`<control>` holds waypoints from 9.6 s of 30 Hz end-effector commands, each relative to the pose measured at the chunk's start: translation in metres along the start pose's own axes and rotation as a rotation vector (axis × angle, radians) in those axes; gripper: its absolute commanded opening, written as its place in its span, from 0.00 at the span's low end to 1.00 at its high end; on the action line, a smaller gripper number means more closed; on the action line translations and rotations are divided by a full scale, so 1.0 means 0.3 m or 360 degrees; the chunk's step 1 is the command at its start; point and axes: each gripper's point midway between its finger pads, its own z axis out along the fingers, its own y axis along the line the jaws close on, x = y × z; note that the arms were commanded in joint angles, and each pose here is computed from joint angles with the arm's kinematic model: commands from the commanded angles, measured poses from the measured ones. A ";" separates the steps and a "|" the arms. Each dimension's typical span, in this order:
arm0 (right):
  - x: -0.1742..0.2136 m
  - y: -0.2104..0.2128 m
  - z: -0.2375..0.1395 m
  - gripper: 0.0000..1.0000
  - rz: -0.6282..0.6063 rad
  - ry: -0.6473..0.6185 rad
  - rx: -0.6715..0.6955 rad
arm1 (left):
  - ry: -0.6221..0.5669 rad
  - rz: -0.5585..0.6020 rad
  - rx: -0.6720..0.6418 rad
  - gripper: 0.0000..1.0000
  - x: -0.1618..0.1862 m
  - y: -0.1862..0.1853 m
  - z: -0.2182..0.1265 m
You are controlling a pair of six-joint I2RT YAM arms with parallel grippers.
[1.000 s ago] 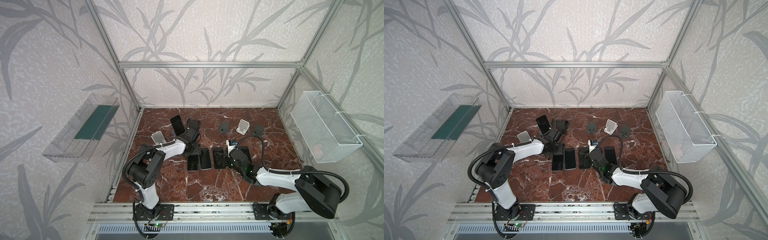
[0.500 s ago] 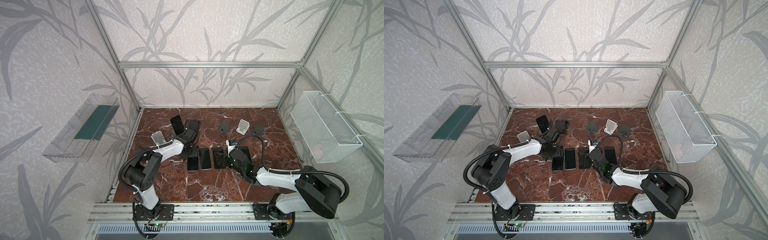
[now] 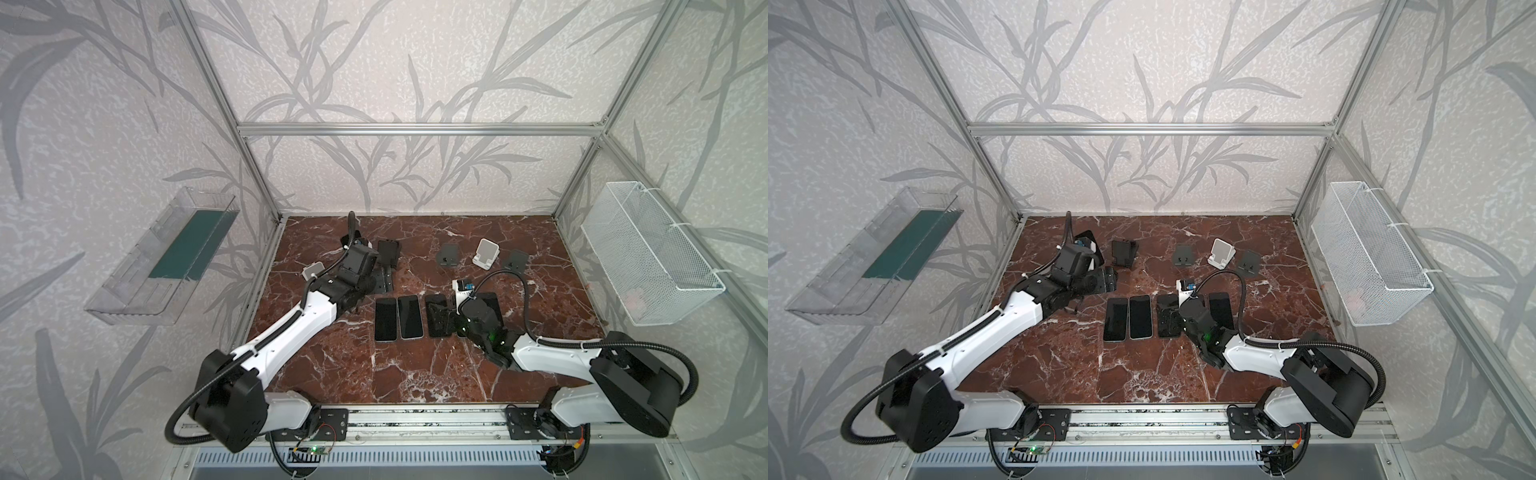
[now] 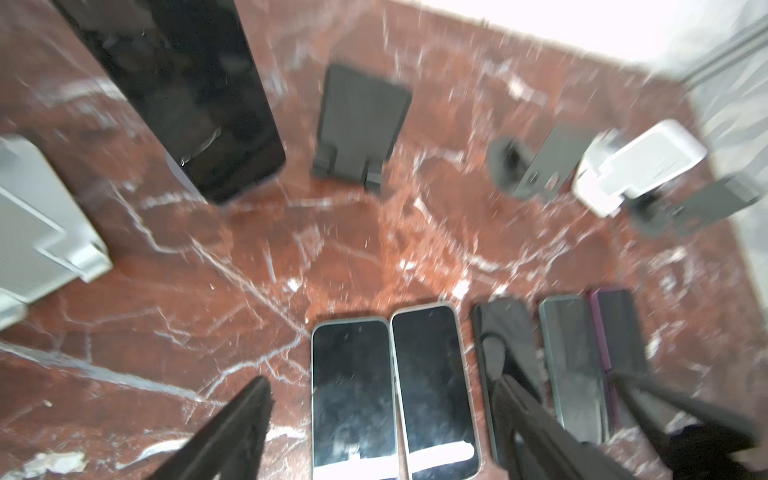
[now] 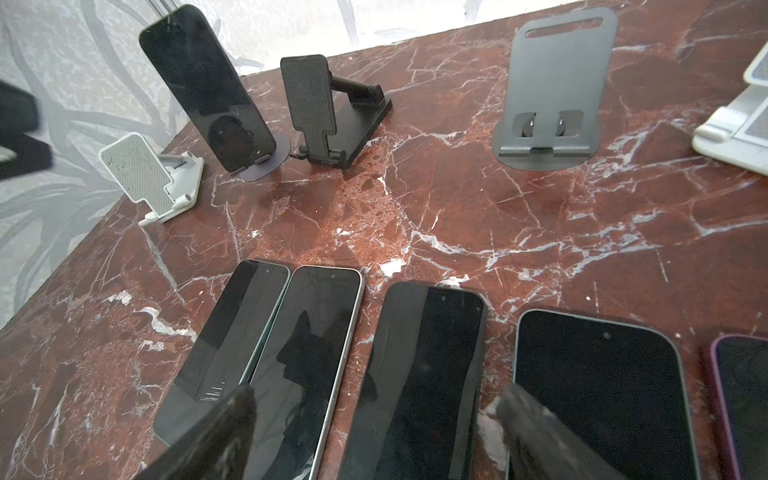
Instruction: Remove the phone from the phone stand
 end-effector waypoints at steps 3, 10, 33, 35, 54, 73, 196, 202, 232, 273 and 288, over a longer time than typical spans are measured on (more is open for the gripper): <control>-0.044 0.000 -0.012 0.92 0.0000 -0.0070 0.0013 | -0.0426 -0.0068 -0.0180 0.99 -0.185 0.064 -0.108; -0.062 -0.006 -0.027 0.92 -0.0019 -0.0100 0.0033 | -0.0480 -0.0160 -0.0525 0.99 -0.305 0.141 -0.075; -0.080 -0.008 -0.039 0.92 -0.0005 -0.0132 0.0031 | -0.0093 -0.0385 -0.0774 0.99 -0.331 0.302 0.242; -0.074 -0.005 -0.035 0.92 0.0002 -0.0123 0.0022 | -0.0073 -0.0310 -0.0859 1.00 -0.334 0.296 0.249; -0.071 -0.002 -0.032 0.92 0.0007 -0.0115 0.0016 | -0.0149 -0.0307 -0.1112 0.99 -0.300 0.277 0.343; -0.065 -0.001 -0.026 0.92 0.0013 -0.0106 0.0014 | -0.0164 -0.0272 -0.1208 0.99 -0.245 0.324 0.419; -0.044 0.000 -0.014 0.92 0.0040 -0.0074 0.0003 | 0.1195 0.0215 -0.0469 0.59 0.473 0.348 0.224; -0.041 0.004 -0.012 0.92 0.0041 -0.0068 -0.0005 | 0.1241 0.0193 -0.0435 0.63 0.489 0.338 0.233; -0.040 0.018 -0.010 0.92 0.0031 -0.0053 -0.0042 | 0.1314 0.0124 -0.0439 0.74 0.524 0.327 0.234; -0.022 0.017 0.007 0.92 0.0021 -0.0018 -0.0035 | 0.0341 0.0197 -0.0158 0.99 0.023 0.150 -0.064; -0.023 0.018 0.005 0.92 0.0036 -0.0022 -0.0038 | -0.0905 0.0031 -0.0691 0.99 -0.158 0.427 -0.311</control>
